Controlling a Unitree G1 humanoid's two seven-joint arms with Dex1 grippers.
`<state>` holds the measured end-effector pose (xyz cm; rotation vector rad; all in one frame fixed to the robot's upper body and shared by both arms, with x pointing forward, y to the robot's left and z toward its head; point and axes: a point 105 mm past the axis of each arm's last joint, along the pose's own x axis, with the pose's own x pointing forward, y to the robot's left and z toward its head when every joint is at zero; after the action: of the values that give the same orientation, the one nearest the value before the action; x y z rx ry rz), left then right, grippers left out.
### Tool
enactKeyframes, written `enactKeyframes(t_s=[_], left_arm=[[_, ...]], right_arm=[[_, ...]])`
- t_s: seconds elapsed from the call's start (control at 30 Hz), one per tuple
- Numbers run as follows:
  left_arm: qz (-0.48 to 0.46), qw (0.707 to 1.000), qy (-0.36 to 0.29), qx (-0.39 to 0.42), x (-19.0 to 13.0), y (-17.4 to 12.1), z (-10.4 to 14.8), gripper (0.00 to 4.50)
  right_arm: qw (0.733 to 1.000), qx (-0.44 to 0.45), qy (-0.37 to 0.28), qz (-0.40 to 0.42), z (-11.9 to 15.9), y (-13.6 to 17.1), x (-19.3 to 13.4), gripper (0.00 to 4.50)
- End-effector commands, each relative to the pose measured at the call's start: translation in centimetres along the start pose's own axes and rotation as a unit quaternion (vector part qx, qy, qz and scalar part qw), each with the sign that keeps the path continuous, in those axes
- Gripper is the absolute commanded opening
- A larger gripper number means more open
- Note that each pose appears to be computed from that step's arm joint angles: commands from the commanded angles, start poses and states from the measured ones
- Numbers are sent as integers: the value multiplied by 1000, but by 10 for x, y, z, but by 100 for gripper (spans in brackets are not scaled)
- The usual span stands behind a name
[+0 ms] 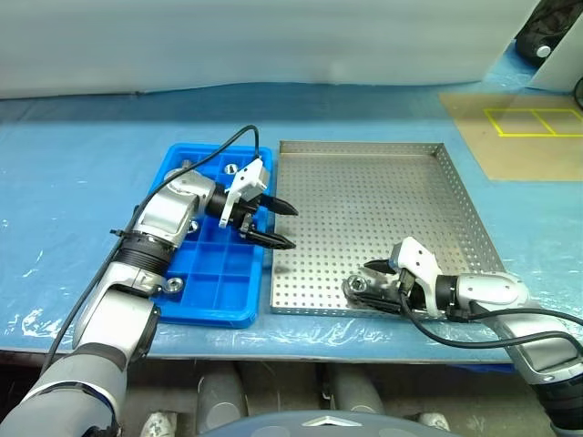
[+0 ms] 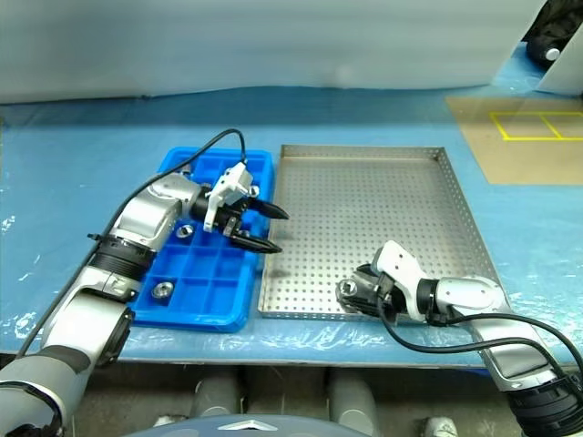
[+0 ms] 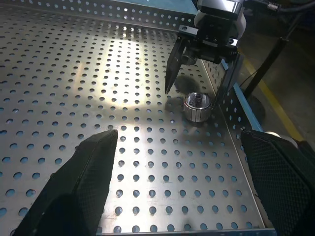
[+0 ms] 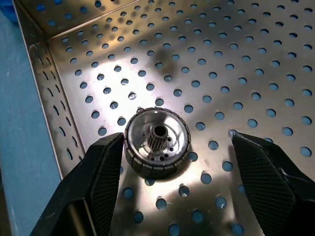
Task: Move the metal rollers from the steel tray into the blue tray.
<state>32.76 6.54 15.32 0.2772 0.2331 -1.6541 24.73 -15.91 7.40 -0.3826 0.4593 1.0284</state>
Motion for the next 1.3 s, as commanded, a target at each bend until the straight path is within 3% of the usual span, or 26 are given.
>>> enactKeyframes(t_s=[0.03, 0.07, 0.17, 0.27, 0.4, 0.6, 0.8, 0.93, 1.1, 1.3], left_arm=[[9, 1000, -7, 21, -6, 0, 10, 417], [10, 1000, -6, 22, -6, 0, 10, 417], [13, 1000, -5, 23, -7, 1, 10, 417], [19, 1000, -4, 24, -9, 3, 10, 417], [36, 999, -5, 27, -11, 7, 10, 417], [96, 994, -25, 34, -28, 26, 23, 417], [215, 974, -47, 45, -78, 58, 48, 417], [256, 963, -69, 38, -112, 60, 63, 417], [246, 968, -57, 6, -141, 29, 53, 417], [261, 965, -23, -29, -156, -20, 33, 417]], right_arm=[[1000, -9, -3, 12, -1, 5, 8, 361], [1000, -10, -4, 12, -1, 4, 9, 361], [1000, -13, -9, 6, 0, 1, 11, 301], [1000, -18, -5, -12, -1, -7, 9, 202], [1000, -21, -11, -13, 2, -9, 7, 167], [998, -35, -32, -34, 18, -20, 10, 166], [993, -83, -81, -16, 65, -30, 22, 166], [986, -121, -116, 16, 98, -28, 36, 166], [971, -146, -171, 78, 141, -15, 59, 166], [953, -161, -204, 155, 164, 16, 89, 166]])
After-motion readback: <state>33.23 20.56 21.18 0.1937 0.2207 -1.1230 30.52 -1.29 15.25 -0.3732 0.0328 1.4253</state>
